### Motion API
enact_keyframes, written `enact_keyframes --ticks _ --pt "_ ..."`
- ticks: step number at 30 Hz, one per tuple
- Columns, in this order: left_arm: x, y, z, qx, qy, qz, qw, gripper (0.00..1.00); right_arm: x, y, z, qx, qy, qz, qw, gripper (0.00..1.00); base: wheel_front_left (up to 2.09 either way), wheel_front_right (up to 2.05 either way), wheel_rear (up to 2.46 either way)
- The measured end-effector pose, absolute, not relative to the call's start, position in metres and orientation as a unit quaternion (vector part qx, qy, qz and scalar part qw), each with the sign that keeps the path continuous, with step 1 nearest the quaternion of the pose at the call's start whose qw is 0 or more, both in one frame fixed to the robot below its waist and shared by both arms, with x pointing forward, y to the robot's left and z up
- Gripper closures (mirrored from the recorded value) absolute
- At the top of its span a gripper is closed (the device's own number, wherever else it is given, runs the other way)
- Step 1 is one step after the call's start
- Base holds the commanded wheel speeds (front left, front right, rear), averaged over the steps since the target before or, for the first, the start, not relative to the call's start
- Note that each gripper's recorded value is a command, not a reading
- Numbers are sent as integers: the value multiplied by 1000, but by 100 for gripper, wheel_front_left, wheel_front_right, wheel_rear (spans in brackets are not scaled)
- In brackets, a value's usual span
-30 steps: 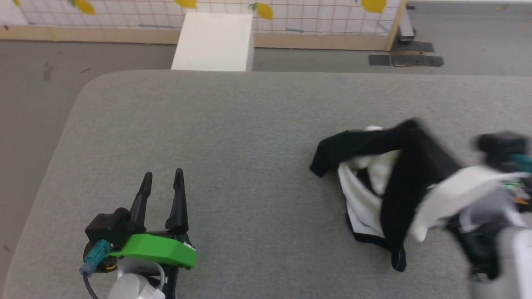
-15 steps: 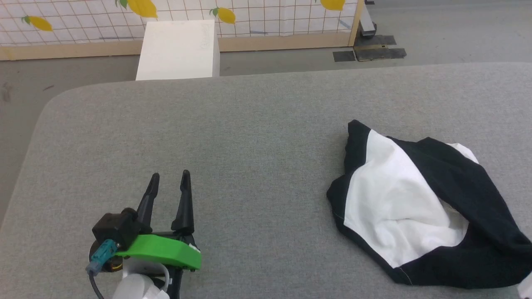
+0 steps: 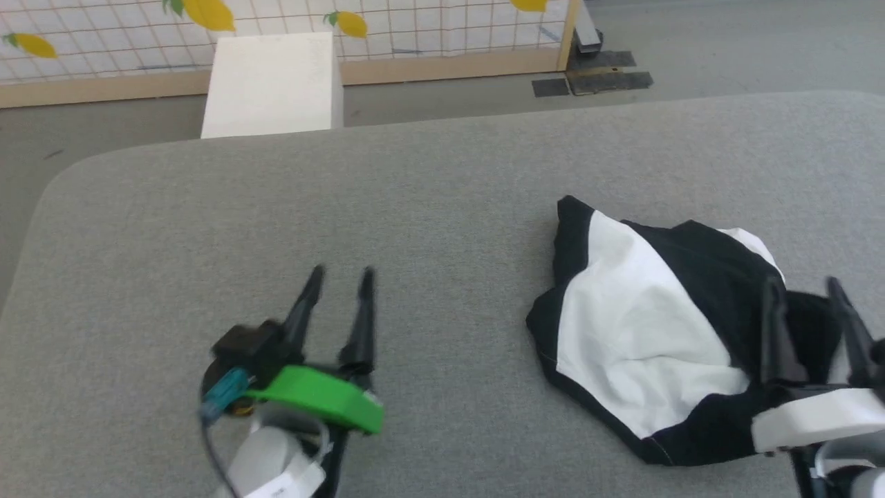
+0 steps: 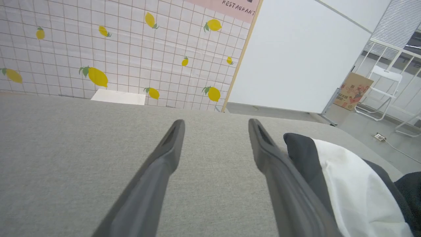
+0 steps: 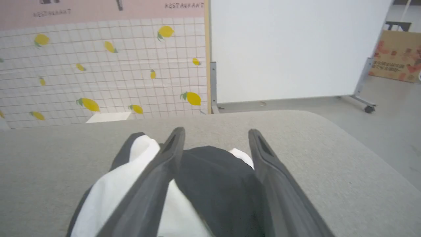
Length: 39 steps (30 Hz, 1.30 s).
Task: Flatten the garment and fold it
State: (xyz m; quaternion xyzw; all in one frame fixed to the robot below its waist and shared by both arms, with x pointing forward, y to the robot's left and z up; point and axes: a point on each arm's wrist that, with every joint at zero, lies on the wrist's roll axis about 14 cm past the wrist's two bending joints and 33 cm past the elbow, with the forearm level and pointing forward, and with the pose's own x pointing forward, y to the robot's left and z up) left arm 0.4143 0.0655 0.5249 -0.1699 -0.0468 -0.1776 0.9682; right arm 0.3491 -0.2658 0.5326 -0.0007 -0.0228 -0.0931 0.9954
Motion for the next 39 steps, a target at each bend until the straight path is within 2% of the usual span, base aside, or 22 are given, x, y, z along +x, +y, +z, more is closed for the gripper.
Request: enact_keyframes --ticks 5,14,21,24,28,29,30,32,39 --pt "423 11 534 -174 -32 -258 950 0 347 -249 534 -13 -23 -70 997 0 0 0 0" --pt "413 -93 485 -125 142 -409 893 0 338 -248 512 0 14 -76 997 0 0 0 0" --pt "411 -113 421 -37 302 -407 861 0 336 -253 505 12 21 -87 996 0 0 0 0" --pt "401 -114 393 12 372 -409 833 0 335 -256 503 13 24 -93 995 0 0 0 0" --pt "399 -122 390 20 400 -423 813 0 333 -259 500 14 28 -98 995 0 0 0 0" --pt "398 -123 392 16 400 -427 811 58 333 -259 499 16 28 -99 995 0 0 0 0" --pt "399 -125 395 9 393 -429 813 100 333 -259 499 17 28 -99 995 0 0 0 0" --pt "404 -124 399 -10 378 -424 823 100 334 -258 498 17 29 -97 995 0 0 0 0" --pt "461 -75 441 -118 242 -308 912 100 347 -246 504 22 17 -73 997 0 0 0 0"
